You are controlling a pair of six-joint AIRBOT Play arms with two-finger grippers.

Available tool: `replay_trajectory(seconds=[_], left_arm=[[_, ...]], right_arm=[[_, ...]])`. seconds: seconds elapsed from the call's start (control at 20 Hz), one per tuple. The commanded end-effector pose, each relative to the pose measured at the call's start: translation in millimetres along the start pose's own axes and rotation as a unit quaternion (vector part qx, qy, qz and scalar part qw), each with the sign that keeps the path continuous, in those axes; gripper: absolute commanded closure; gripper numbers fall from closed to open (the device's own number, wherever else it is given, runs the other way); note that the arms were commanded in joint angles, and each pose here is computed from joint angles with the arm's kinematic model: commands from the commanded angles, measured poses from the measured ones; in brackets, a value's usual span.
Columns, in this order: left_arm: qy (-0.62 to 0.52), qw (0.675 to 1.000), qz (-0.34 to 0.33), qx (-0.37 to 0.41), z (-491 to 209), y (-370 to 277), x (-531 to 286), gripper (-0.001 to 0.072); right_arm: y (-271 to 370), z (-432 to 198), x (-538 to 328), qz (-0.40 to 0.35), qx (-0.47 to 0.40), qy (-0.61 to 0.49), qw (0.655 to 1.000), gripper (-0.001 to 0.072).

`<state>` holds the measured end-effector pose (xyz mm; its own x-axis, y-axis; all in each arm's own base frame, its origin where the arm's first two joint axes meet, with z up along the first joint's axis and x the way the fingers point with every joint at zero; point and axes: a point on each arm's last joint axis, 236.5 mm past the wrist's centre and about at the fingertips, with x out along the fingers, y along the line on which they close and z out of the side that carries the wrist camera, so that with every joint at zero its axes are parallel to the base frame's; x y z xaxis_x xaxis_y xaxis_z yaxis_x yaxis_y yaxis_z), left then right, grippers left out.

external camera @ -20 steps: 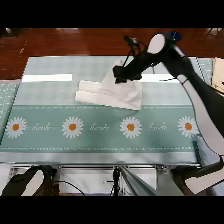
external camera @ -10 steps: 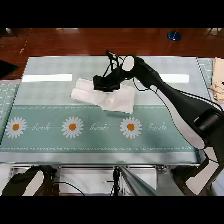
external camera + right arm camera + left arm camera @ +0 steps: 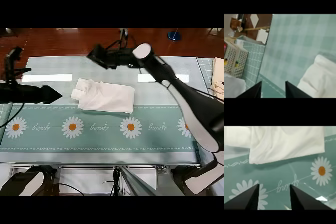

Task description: Fold the shirts.

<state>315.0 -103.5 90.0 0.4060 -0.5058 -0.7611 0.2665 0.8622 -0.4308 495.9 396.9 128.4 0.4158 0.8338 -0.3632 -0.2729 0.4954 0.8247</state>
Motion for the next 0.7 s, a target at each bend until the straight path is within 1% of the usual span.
replay_trajectory(seconds=[0.0,0.15,0.2,0.25,0.3,0.35,0.4,0.65], left_arm=[[0.041,0.999,-0.013,-0.011,-9.9,31.0,59.1,0.0234],[0.106,0.993,-0.051,-0.029,-34.5,46.3,111.3,0.0222],[0.122,0.99,-0.064,-0.021,-42.6,48.1,125.4,0.0222],[0.137,0.987,-0.078,-0.01,-49.4,47.8,138.5,0.0222],[0.149,0.985,-0.087,-0.006,-53.7,47.2,149.0,0.0218],[0.158,0.983,-0.093,0.003,-55.0,45.8,158.9,0.0147],[0.164,0.982,-0.098,0.008,-53.4,43.3,166.9,0.0098],[0.158,0.979,-0.11,0.062,-19.9,27.8,194.2,0.0089]], right_arm=[[-18.9,18.1,-66.3,-0.055,-0.073,0.033,0.995,0.0342],[-69.6,15.9,-135.7,-0.148,-0.093,0.098,0.98,0.033],[-85.4,14.4,-157.4,-0.174,-0.089,0.117,0.974,0.0275],[-99.1,13.6,-174.9,-0.194,-0.081,0.13,0.969,0.0276],[-110.0,13.4,-189.0,-0.207,-0.074,0.139,0.965,0.0275],[-119.6,14.6,-200.7,-0.217,-0.068,0.145,0.963,0.0275],[-126.4,17.4,-208.6,-0.223,-0.066,0.144,0.962,0.0276],[-141.9,27.8,-224.5,-0.238,-0.076,0.136,0.959,0.0276]])
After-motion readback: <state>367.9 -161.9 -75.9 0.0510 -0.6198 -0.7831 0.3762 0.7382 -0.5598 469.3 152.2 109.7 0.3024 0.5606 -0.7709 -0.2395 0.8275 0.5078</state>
